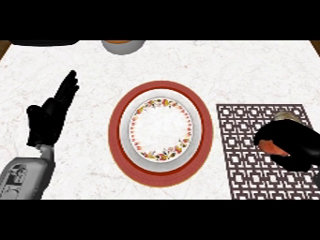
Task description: Pick the sweet potato from the placemat and place it in the plate
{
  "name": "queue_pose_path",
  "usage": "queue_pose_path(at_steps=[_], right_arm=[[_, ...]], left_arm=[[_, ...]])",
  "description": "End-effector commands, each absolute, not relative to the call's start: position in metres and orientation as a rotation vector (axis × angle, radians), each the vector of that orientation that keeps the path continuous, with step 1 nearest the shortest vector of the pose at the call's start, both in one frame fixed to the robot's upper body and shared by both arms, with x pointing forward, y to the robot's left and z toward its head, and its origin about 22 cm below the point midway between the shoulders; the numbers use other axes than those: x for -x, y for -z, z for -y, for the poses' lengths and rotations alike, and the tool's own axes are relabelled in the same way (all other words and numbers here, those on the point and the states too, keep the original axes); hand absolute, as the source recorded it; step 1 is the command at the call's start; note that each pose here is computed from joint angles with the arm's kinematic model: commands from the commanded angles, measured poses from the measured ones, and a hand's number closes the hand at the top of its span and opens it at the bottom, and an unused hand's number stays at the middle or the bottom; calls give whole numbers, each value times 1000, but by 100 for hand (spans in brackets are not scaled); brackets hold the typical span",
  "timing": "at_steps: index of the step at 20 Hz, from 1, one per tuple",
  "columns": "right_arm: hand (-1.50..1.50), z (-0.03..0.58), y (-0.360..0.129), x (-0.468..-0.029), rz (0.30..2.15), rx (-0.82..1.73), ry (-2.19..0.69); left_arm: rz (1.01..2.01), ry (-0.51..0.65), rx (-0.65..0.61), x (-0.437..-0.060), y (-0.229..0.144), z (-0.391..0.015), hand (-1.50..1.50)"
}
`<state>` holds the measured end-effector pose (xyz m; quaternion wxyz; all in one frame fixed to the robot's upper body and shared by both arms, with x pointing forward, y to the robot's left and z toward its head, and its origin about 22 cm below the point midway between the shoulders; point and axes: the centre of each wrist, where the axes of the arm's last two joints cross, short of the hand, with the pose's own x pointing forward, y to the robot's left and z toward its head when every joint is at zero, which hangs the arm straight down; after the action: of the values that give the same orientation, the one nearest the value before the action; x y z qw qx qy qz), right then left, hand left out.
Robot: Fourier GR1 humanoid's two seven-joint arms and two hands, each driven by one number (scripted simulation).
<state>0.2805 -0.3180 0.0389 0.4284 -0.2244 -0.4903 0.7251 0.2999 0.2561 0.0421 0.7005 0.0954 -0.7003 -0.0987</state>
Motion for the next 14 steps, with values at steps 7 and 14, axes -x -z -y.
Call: queue_pose_path(at_steps=[7, 14], right_arm=[[150, 334, -21, -279, 1350, 588, -1769], [150, 362, -3, -247, 989, 860, -1164]], left_arm=[[1545, 218, -221, -302, -33, -258, 0], [1544, 189, -250, -293, -39, -263, 0]])
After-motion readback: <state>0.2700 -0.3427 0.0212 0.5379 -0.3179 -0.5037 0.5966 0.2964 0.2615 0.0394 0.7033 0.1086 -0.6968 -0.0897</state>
